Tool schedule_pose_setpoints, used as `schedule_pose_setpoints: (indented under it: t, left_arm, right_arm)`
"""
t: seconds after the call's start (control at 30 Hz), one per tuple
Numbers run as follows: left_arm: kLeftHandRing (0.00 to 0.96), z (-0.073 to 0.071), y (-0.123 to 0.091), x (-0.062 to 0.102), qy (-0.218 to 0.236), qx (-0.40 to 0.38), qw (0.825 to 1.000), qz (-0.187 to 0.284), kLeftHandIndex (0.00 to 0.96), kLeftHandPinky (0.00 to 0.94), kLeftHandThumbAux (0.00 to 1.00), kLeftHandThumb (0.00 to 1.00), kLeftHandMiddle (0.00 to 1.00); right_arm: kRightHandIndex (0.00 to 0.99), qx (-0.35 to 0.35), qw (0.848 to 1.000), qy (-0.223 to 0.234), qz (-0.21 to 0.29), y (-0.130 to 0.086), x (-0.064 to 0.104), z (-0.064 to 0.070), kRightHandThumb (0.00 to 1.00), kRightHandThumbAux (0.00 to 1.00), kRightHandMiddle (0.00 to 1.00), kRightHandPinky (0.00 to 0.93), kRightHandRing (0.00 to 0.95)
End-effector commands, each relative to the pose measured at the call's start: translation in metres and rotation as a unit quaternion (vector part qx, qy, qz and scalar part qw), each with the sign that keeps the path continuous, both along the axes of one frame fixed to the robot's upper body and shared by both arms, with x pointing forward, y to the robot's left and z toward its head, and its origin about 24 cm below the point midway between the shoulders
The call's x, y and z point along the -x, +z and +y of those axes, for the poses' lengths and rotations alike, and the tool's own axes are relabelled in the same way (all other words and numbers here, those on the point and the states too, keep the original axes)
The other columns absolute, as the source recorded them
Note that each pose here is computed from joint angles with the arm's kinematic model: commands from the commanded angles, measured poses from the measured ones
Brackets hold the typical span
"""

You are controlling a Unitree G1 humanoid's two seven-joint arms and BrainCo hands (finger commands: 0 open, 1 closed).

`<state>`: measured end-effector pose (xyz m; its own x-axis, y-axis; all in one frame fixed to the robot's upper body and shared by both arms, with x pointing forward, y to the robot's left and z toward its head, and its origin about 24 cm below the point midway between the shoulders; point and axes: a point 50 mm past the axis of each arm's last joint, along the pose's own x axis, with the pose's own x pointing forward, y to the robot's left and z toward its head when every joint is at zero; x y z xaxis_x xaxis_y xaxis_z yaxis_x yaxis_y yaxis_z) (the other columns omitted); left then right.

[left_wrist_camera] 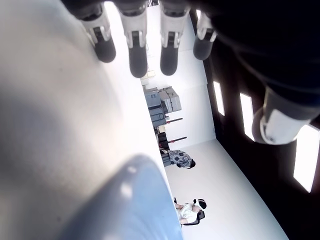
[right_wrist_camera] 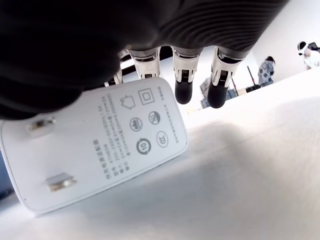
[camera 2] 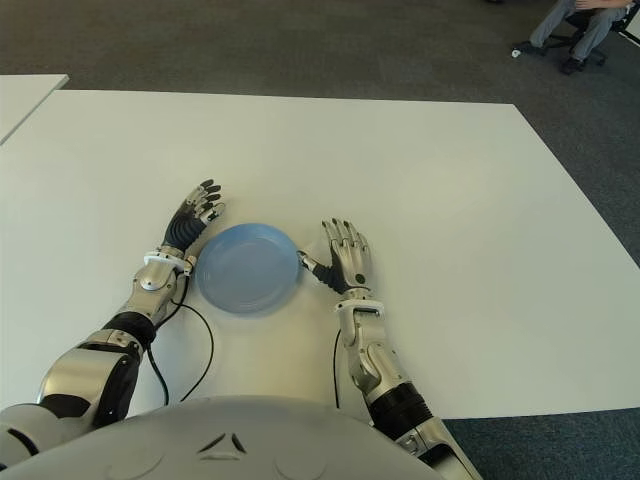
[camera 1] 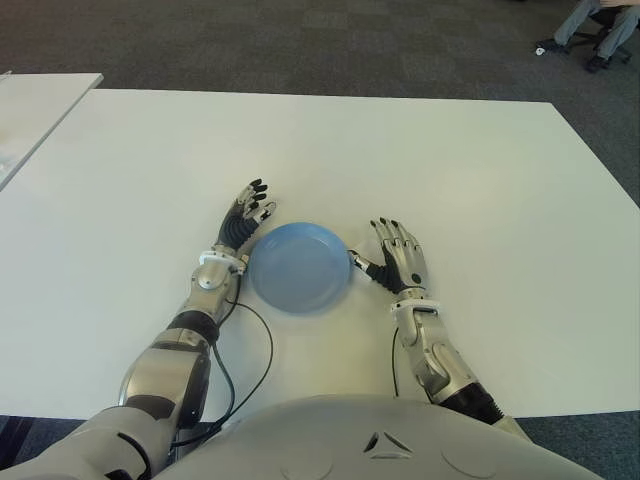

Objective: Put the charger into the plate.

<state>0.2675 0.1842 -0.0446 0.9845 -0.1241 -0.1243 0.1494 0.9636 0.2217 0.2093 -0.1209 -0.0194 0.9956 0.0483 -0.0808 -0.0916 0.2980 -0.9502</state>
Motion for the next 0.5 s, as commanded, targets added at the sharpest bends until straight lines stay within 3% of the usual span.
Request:
schedule_pose_setpoints:
  t: [0.03, 0.5]
  left_arm:
    - [0.145, -0.002, -0.031, 0.027, -0.006, 0.000, 0.996, 0.091, 0.000, 0.143, 0.480, 0.000, 0.139]
    - [0.142, -0.003, -0.030, 0.026, -0.008, -0.004, 0.996, 0.088, 0.000, 0.141, 0.496, 0.000, 0.135]
  right_arm:
    - [0.000, 0.040, 0.991, -0.026, 0.129, -0.043, 0.039, -0.017, 0.315, 0.144, 0.000, 0.000, 0.000]
    - [0.000, 0.053, 0.983, -0.035, 0.173, -0.029, 0.039, -0.018, 0.320, 0.141, 0.000, 0.000, 0.000]
